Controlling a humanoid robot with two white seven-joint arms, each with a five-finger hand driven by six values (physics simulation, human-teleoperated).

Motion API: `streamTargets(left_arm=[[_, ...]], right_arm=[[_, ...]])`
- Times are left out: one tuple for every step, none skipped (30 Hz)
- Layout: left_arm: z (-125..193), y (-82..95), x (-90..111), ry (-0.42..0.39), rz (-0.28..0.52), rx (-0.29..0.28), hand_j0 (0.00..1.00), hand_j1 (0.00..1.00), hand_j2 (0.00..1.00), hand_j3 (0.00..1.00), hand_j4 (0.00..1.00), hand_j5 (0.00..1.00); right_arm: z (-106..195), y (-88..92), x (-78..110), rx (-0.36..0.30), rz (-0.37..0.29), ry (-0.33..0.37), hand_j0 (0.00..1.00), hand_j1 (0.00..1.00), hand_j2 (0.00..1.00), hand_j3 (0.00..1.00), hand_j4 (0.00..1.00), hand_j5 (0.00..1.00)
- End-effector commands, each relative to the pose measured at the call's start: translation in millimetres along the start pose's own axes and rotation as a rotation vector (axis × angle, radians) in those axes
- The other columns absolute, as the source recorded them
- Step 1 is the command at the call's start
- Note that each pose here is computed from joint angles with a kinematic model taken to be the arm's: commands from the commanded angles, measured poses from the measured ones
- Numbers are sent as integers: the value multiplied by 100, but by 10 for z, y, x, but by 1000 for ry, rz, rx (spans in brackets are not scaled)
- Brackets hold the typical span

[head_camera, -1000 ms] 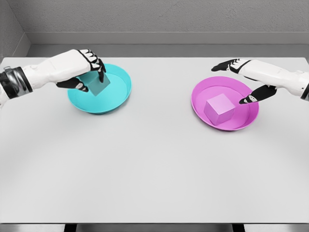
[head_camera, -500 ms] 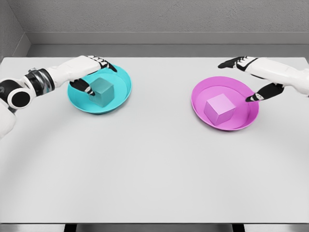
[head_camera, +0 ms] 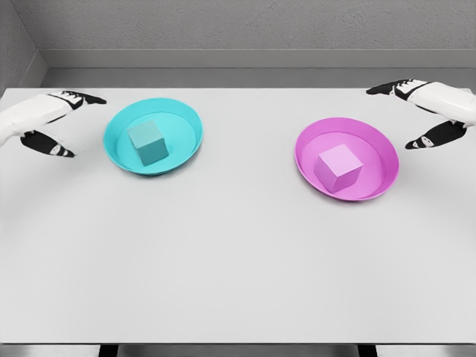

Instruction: Place the blocks in the corresponding plates according to their colors

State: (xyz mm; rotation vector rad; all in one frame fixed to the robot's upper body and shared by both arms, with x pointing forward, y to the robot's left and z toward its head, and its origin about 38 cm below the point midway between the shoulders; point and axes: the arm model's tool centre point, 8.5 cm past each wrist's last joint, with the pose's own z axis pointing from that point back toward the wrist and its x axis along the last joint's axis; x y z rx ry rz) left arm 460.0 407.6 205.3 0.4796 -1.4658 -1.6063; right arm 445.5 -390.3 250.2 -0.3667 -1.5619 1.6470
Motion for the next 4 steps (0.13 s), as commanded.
streamTargets(left_arm=[[122,70,-65,16,11,14,100,100,100,100,100,100],[124,68,-69,18,12,14,100,100,100,100,100,100],[135,74,-76,20,10,13,100,100,100,100,100,100],[143,75,-83,23,10,13,100,100,100,100,100,100]], right_arm=[[7,-10,-3,-5,-5,1,100,100,100,100,100,100],[7,-10,-3,-5,-5,1,100,100,100,100,100,100],[6,-12,1,-5,-4,0,100,100,100,100,100,100],[8,-10,0,-3,-4,0,100,100,100,100,100,100]])
